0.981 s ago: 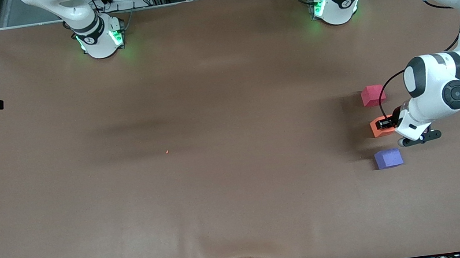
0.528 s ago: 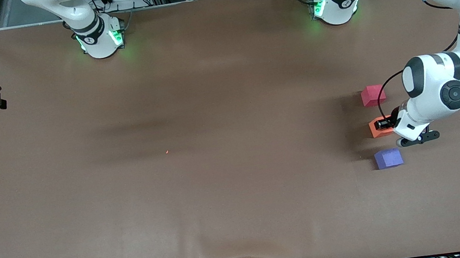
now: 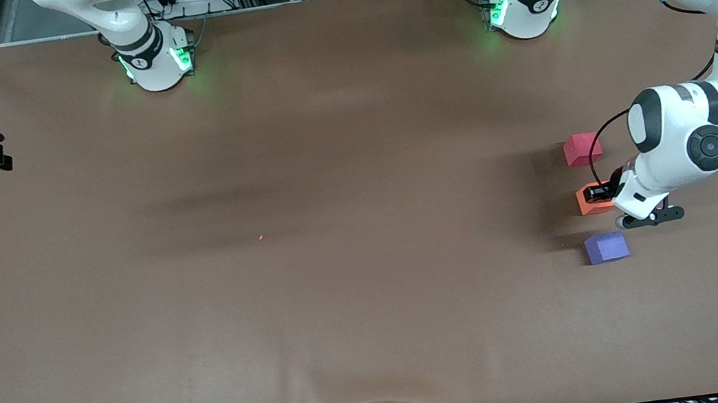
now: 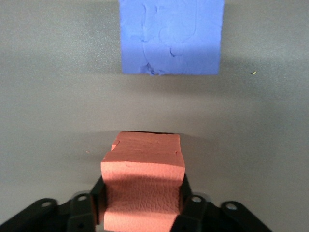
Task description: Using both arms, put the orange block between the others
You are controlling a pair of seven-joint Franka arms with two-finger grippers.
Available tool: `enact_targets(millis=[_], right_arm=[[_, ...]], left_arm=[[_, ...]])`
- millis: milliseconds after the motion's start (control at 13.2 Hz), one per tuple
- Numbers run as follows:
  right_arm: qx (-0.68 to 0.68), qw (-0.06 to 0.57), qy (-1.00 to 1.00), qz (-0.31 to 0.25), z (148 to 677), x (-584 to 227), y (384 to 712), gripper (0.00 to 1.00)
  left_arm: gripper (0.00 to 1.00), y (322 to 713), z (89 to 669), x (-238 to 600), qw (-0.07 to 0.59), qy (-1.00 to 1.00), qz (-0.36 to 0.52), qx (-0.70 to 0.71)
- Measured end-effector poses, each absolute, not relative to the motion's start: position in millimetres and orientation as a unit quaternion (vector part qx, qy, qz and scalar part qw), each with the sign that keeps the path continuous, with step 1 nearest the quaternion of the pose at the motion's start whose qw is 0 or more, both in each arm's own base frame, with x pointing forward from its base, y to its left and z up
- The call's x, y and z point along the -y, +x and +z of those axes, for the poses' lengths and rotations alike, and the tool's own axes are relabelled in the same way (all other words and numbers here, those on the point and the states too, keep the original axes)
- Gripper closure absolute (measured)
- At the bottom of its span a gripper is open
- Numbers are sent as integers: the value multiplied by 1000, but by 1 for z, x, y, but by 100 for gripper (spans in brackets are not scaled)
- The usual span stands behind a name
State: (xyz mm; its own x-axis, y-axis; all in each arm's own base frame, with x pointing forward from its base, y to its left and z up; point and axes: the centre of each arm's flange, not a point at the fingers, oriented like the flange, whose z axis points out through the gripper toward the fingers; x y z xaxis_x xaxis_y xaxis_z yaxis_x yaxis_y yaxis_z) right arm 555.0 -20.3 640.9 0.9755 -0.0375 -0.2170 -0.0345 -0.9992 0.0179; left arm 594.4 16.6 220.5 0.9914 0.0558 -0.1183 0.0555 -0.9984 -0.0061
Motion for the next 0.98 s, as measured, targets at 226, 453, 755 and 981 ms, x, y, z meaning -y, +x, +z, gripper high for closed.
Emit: enact_targets(millis=[226,453,755,981], right_arm=[[13,8,994,-109,641,15,555,0],[12,8,994,-109,641,13,555,0],[12,8,994,-109,641,13,555,0],[12,8,994,-109,641,13,555,0]], left_arm=[[4,597,223,-15,1,-998,56,27],[0,610,239,-16,1,-999,41,28],[0,636,286,-15,-1,-998,43,38],[0,647,315,-13,-2,-998,48,38]])
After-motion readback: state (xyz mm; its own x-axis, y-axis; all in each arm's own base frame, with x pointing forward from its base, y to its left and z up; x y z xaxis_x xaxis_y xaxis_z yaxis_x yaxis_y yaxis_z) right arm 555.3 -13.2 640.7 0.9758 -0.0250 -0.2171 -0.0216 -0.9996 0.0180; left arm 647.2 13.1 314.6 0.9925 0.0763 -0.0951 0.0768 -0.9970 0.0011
